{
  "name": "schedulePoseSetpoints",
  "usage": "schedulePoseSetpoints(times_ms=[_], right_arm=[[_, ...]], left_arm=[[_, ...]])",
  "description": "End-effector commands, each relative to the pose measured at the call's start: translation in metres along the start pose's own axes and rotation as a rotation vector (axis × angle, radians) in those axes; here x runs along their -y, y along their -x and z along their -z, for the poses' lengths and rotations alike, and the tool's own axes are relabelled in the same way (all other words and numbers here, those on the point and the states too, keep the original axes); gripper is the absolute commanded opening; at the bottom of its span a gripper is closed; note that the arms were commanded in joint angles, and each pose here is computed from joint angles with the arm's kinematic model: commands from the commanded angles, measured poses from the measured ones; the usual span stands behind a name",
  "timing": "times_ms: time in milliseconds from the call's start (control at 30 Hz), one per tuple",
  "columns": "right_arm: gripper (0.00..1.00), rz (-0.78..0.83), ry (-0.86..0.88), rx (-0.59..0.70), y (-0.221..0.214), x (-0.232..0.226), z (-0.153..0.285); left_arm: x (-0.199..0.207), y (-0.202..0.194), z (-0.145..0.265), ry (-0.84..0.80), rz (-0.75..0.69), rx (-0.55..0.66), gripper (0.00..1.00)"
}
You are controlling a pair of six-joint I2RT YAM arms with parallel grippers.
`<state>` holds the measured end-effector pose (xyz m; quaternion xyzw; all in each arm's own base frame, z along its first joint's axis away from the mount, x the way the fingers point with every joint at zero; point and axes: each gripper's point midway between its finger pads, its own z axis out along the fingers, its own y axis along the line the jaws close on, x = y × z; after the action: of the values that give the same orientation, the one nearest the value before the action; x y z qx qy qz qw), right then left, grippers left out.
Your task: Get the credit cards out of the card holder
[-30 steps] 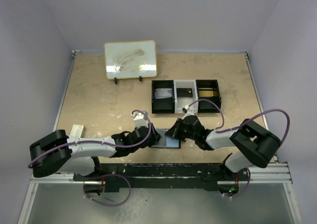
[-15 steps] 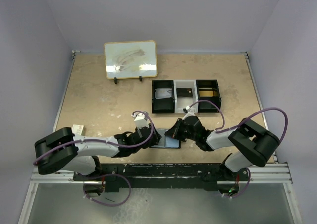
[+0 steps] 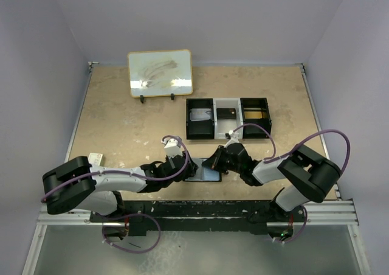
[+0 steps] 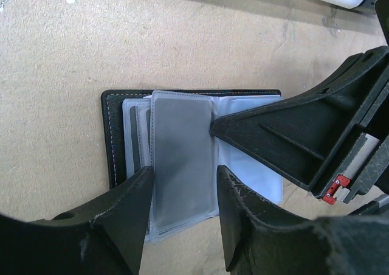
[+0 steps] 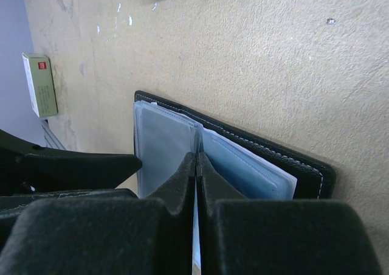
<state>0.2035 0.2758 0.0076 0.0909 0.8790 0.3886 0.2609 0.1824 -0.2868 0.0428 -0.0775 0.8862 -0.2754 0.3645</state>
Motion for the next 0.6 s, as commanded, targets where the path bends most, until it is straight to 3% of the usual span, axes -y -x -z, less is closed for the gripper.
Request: schedulePoseSetpoints(times_ms=[0, 567], right_arm=[[0.00, 0.014, -0.314, -0.111, -0.040, 0.089, 0.017], [0.00, 0.015, -0.318, -0.079, -0.032, 0.089, 0.023]], left_arm=[[0.020, 0.015, 0.003, -0.046, 0.016, 0.041, 0.44], [0.032, 0.020, 0.006, -0.078, 0.011, 0.043, 0.50]])
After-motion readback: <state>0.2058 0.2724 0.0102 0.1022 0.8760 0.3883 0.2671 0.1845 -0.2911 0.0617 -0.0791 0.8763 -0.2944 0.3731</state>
